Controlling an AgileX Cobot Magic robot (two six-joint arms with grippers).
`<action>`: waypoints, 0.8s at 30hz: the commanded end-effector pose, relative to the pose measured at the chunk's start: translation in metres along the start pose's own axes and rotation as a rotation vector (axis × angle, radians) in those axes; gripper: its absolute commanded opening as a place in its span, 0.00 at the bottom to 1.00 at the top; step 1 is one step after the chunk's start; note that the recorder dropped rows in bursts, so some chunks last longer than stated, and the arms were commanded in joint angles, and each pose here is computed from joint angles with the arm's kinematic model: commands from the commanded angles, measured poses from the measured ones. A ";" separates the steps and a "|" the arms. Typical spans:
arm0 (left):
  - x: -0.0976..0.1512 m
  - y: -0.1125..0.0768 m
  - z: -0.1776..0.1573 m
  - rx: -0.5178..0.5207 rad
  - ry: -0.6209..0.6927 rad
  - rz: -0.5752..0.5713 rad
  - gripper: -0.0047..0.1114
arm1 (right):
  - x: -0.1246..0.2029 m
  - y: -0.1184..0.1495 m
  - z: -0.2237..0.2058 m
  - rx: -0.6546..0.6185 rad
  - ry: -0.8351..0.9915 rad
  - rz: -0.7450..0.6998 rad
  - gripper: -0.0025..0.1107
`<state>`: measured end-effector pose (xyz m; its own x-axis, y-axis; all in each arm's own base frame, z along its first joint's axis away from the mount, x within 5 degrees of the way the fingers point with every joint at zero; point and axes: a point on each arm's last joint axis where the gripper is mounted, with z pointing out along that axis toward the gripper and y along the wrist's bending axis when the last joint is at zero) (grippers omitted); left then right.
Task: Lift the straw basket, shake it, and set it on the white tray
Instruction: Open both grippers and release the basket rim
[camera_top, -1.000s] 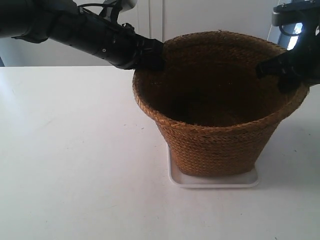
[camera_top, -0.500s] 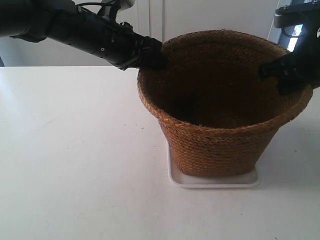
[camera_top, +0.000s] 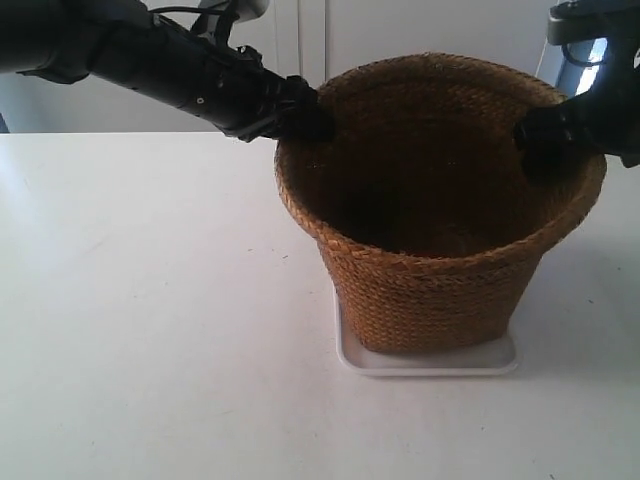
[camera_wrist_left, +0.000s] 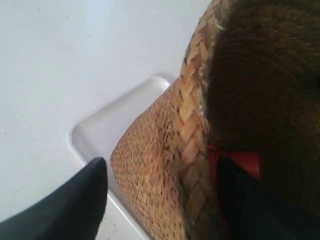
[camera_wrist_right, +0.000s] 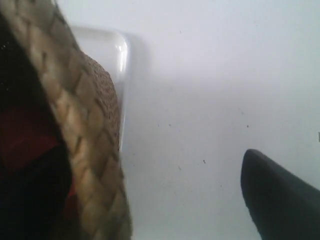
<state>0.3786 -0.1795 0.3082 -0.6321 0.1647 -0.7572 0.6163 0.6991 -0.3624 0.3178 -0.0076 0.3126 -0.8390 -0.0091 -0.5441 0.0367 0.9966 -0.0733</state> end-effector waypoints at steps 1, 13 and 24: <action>0.001 -0.003 -0.005 0.015 0.032 0.036 0.74 | -0.006 -0.002 -0.020 -0.026 -0.118 0.030 0.82; -0.033 -0.022 -0.028 0.055 -0.036 0.128 0.75 | -0.001 -0.006 -0.092 -0.036 -0.345 0.050 0.83; -0.035 -0.069 -0.110 0.067 0.085 0.335 0.53 | 0.024 -0.011 -0.160 -0.018 -0.499 0.005 0.83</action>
<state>0.3319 -0.1652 0.4033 -0.4299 0.3605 -0.8277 0.7933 0.5886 -0.1557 0.2264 -0.0038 0.4255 -0.4971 -0.0227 -0.8674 0.0235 0.9989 -0.0396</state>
